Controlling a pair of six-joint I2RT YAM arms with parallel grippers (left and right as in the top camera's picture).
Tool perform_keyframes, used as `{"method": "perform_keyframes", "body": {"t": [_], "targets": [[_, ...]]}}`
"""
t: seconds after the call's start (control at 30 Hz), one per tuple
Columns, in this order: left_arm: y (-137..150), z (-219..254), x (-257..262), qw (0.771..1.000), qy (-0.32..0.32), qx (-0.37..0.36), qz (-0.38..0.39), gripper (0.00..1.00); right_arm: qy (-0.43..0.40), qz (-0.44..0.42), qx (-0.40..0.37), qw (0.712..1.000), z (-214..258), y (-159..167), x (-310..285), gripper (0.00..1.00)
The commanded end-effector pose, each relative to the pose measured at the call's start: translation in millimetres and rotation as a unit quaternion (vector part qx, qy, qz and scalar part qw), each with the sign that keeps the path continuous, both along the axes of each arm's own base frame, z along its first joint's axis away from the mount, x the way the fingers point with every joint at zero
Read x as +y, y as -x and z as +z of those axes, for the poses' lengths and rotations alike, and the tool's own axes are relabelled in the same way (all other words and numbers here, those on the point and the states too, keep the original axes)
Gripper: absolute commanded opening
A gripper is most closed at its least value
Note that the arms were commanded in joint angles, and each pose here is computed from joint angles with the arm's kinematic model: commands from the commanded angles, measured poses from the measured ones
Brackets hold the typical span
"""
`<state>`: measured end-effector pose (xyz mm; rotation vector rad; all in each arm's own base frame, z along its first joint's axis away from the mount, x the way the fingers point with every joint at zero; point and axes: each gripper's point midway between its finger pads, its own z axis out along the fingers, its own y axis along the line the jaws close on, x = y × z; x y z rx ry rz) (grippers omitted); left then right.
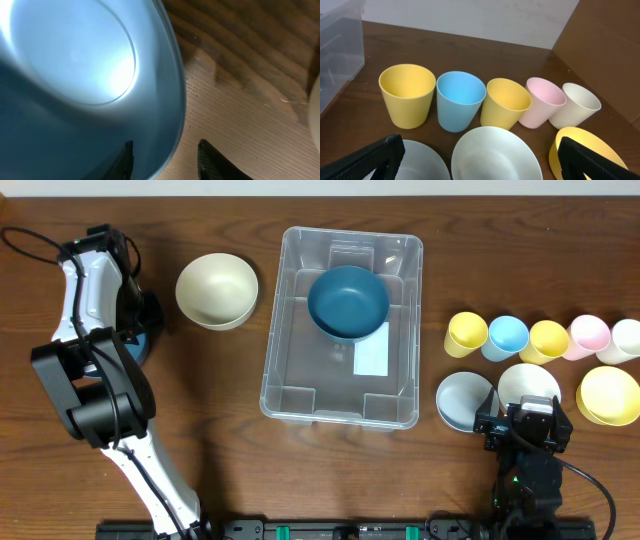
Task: Pack container
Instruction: 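Move the left gripper back to the other blue bowl and grasp it, then lift the second blue bowl and stack it into the first in the container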
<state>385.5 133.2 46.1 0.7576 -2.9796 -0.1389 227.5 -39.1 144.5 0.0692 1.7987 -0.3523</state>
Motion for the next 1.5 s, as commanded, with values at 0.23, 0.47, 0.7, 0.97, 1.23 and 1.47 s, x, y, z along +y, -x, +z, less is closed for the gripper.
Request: {"method": "perform_keyframes", "body": {"t": [0.23, 0.47, 0.7, 0.97, 1.23, 1.47], "targets": [[18, 5, 9, 0.999, -0.026, 0.028, 0.0, 0.08, -0.005, -0.009, 0.001, 1.0, -1, 1, -3, 0.99], [16, 86, 5, 0.997, -0.052, -0.06, 0.017, 0.06, -0.005, -0.009, 0.001, 1.0, -1, 1, -3, 0.99], [23, 203, -84, 0.967, -0.021, -0.227, -0.116, 0.06, -0.005, -0.009, 0.001, 1.0, -1, 1, -3, 0.99], [48, 253, -277, 0.837, 0.03, -0.316, -0.446, 0.06, -0.005, -0.009, 0.001, 1.0, -1, 1, -3, 0.99], [48, 195, -391, 0.732, 0.045, -0.272, -0.623, 0.06, -0.005, -0.009, 0.001, 1.0, -1, 1, -3, 0.99], [29, 132, -423, 0.708, 0.042, -0.225, -0.668, 0.05, -0.005, -0.009, 0.001, 1.0, -1, 1, -3, 0.99]]}}
